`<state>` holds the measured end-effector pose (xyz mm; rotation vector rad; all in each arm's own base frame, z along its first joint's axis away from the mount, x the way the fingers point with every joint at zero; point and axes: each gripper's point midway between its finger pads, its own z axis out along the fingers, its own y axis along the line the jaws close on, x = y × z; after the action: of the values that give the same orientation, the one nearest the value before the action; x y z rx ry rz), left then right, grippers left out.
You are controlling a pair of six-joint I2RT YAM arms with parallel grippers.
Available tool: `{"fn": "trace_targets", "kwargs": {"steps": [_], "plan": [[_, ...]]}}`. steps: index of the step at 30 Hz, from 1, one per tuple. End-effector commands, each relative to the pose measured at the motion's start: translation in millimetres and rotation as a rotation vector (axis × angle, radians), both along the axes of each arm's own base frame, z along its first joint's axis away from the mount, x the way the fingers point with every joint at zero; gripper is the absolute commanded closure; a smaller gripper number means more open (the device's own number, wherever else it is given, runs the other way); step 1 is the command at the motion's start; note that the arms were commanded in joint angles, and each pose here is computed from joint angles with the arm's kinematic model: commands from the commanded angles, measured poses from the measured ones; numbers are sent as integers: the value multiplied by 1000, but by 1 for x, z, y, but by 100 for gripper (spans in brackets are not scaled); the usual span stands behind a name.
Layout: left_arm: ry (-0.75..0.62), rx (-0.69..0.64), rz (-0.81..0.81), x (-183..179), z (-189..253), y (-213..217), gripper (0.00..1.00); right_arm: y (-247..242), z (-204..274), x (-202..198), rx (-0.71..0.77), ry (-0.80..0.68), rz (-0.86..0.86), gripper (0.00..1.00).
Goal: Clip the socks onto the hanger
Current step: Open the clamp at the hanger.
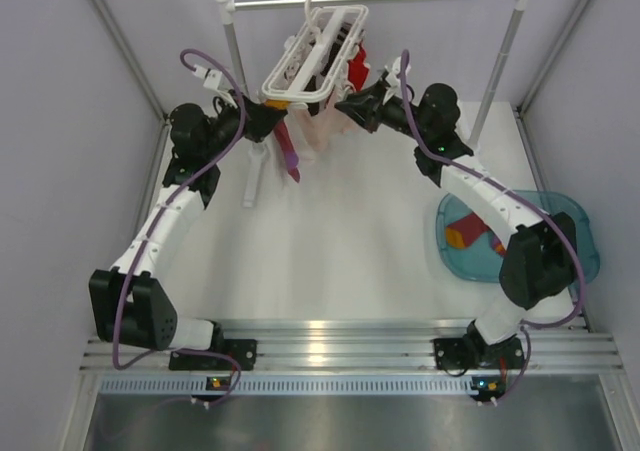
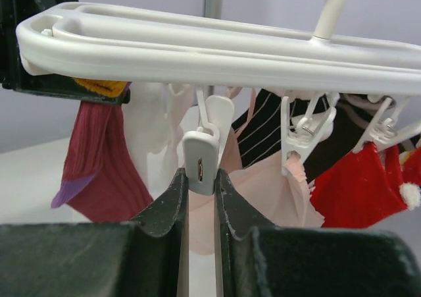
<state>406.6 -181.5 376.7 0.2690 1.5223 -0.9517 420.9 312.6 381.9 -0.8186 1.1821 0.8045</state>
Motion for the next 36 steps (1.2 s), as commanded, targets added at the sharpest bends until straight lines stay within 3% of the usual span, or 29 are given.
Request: {"fn": "trace_targets", "kwargs": {"steps": [1, 7, 10, 14, 18, 22, 29, 36], "plan": [[-109, -41, 6, 6, 36, 1, 100, -11, 36, -24, -5, -102, 23, 100], [-121, -33, 10, 12, 37, 1, 100, 18, 31, -37, -53, -23, 103, 100], [-130, -26, -9, 1, 40, 0, 88, 33, 27, -39, -89, 30, 157, 100], [-145, -22, -45, -23, 44, -1, 63, 39, 24, -35, -158, 63, 191, 100], [-121, -21, -88, -46, 47, -3, 55, 39, 17, -39, -210, 73, 218, 100], [-110, -23, -131, -74, 49, -4, 50, 39, 14, -46, -229, 67, 248, 100], [53, -30, -205, -108, 28, -8, 47, 37, 12, -48, -275, 48, 265, 100], [-2, -84, -201, -116, 51, -8, 46, 42, 17, -45, -255, 60, 259, 100]]}}
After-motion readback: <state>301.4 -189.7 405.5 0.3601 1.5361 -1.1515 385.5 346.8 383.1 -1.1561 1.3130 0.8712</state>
